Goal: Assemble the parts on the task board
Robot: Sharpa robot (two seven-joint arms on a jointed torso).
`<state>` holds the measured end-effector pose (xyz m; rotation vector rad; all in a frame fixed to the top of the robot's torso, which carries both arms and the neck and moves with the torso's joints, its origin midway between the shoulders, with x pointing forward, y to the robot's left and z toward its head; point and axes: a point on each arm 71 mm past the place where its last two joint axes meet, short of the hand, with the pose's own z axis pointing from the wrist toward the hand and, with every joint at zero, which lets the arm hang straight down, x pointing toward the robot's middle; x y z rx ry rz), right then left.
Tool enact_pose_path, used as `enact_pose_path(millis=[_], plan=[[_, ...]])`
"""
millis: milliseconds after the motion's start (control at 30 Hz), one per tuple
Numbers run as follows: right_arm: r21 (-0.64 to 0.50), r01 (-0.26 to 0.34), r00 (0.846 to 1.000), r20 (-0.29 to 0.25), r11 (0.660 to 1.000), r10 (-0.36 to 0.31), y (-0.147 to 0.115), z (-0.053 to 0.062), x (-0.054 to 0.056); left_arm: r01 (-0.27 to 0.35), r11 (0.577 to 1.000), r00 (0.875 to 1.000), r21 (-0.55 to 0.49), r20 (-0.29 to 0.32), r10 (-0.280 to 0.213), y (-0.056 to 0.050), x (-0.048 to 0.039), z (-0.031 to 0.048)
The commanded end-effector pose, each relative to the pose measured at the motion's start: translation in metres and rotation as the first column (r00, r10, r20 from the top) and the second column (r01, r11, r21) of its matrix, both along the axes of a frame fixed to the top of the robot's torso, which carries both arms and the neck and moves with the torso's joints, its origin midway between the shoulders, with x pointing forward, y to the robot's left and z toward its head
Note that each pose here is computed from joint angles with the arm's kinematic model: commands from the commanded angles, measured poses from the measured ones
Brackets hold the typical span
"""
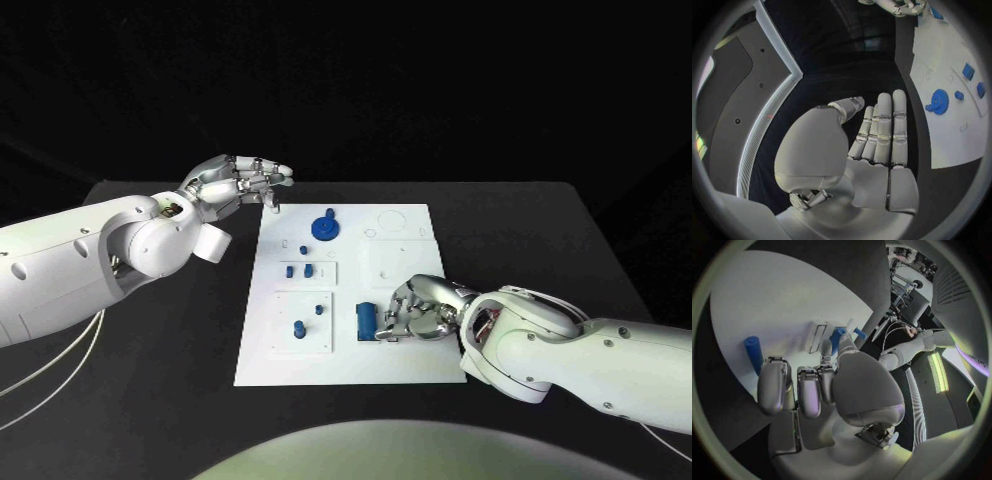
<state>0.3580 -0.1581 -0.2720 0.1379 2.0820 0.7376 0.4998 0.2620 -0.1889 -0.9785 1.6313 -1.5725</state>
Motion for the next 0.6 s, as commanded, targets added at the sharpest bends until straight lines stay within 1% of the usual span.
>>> enact_pose_path(millis=[33,267,600], plan=[[-0.008,-0.010,1.000,-0.006,1.000,0.010,-0.0004,-0.0008,-0.0005,0.021,1.000,1.000,-0.007,0.003,-0.021,-0.0019,-0.0009,0.0008],[-0.001,-0.022,1.000,-0.017,1.000,0.022,0.0006,-0.0013,-0.0010,0.028,1.000,1.000,-0.009,0.001,-0.028,-0.0040,-0.0017,0.0010],[0.007,-0.019,1.000,-0.013,1.000,0.019,0.0003,-0.0007,-0.0010,0.024,1.000,1.000,-0.009,0.003,-0.024,-0.0033,-0.0016,0.0010]])
